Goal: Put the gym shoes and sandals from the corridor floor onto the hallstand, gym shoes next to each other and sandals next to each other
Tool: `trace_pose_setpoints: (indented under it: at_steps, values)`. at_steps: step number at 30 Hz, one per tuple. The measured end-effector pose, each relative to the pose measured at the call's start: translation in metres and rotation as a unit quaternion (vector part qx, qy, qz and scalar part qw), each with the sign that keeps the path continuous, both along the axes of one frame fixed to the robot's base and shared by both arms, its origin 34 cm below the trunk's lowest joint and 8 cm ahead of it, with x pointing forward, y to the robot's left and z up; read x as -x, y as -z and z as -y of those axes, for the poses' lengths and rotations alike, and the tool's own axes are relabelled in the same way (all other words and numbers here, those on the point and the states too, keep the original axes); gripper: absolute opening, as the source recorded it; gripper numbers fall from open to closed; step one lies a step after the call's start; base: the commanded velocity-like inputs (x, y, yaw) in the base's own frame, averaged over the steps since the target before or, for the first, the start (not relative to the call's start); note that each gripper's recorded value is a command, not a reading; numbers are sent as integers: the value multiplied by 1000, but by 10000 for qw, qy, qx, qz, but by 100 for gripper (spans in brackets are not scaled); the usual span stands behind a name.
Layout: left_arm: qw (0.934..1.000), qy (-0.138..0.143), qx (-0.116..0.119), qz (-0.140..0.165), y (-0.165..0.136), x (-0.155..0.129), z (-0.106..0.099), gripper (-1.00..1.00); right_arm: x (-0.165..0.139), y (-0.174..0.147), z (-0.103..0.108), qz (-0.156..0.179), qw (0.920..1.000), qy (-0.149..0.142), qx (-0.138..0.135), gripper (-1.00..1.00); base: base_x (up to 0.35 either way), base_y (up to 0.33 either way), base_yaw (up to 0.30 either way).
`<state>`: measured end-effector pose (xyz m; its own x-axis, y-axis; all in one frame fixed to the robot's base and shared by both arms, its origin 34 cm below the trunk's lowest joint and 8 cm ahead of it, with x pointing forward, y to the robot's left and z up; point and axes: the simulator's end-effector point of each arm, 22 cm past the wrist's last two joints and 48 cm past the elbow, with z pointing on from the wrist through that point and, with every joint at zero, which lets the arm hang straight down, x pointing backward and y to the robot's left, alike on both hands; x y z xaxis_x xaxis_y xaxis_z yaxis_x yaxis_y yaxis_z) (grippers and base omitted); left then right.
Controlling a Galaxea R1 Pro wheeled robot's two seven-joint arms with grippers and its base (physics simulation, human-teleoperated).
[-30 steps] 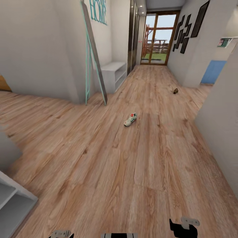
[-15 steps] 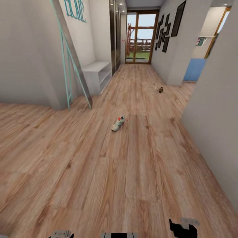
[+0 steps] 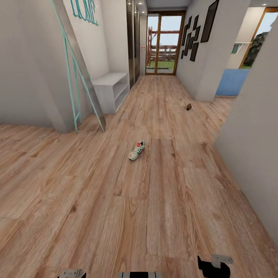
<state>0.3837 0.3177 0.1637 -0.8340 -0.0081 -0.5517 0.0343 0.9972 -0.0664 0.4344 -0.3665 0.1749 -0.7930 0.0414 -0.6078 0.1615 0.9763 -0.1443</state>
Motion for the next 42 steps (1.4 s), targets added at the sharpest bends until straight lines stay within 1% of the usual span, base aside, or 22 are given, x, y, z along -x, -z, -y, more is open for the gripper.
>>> trace_pose_setpoints:
  at_steps: [16,42]
  values:
    - [10000,6,0,-3,0,0,0,100,0,0,0,2,10000,0,0,100,336,-5,-17]
    - [10000,7,-7,-3,0,0,-1,100,-1,0,0,10,10000,-1,1,100,321,-110,-267]
